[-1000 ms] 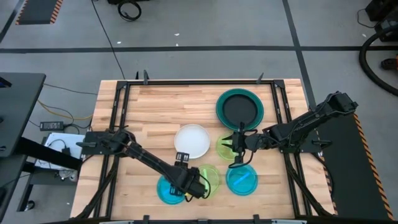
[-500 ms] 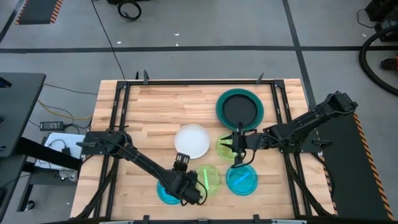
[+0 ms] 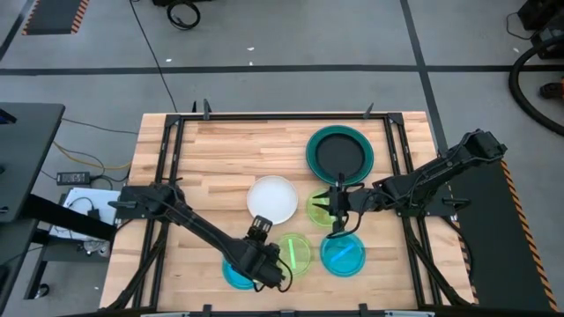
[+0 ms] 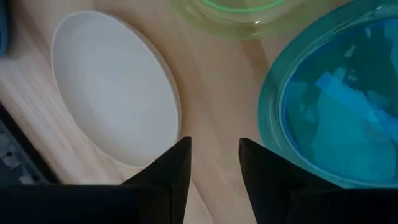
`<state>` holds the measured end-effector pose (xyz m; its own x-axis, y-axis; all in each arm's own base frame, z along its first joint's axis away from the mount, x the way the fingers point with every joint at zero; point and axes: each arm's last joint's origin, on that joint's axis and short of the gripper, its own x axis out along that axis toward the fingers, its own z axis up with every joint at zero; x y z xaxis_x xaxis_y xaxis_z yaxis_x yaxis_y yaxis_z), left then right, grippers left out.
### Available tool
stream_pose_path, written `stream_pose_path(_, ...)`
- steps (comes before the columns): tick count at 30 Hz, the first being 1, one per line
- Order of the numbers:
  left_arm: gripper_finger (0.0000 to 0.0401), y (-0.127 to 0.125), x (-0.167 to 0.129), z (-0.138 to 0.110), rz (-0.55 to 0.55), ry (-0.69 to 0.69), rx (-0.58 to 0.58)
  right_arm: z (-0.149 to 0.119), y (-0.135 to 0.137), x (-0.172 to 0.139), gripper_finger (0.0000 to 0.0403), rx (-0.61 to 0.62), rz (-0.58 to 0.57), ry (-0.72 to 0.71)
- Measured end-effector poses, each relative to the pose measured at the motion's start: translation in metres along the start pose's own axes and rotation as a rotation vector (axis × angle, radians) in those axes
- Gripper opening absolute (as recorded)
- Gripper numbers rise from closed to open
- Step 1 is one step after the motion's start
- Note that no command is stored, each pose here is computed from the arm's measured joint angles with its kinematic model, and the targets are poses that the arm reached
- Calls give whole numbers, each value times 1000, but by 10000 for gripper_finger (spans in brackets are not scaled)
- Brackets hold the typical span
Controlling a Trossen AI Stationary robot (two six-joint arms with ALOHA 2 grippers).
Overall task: Stack plastic plates
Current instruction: Stack the white plate on the black plate
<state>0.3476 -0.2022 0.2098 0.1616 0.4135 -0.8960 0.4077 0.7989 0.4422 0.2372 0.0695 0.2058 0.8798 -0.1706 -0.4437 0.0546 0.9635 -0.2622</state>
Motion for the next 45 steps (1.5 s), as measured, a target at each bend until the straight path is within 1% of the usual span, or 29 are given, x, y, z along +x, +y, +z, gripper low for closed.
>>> stream_pose_path(3,142,1,4,-15,2,-19,8,0,0,0,98,12,0,0)
stream_pose_path(6,142,11,3,-24,10,-60,-26,0,0,0,98,17,0,-3)
stream_pose_path(9,142,21,9,-35,11,-64,-45,0,0,0,98,23,0,-3)
stream_pose_path(12,142,27,17,-39,-15,-106,-72,-1,0,0,98,35,0,6)
stream_pose_path(16,142,25,30,-41,-61,-131,-43,-3,0,0,98,65,1,28)
stream_pose_path(20,142,28,45,-44,-63,-127,-18,-3,1,0,98,91,30,30)
stream_pose_path(26,142,41,62,-44,-48,-147,67,-2,5,-1,98,147,92,26)
stream_pose_path(30,142,55,77,-49,-145,-146,77,-2,12,-4,98,179,147,27)
stream_pose_path(32,142,60,85,-51,-162,-152,85,-2,15,-6,98,188,160,25)
stream_pose_path(36,142,71,91,-52,-171,-169,113,-2,21,-10,98,201,164,21)
stream_pose_path(41,141,83,98,-55,-300,-199,82,-2,27,-13,98,215,153,21)
stream_pose_path(45,141,87,104,-56,-316,-193,91,-2,30,-15,98,223,153,19)
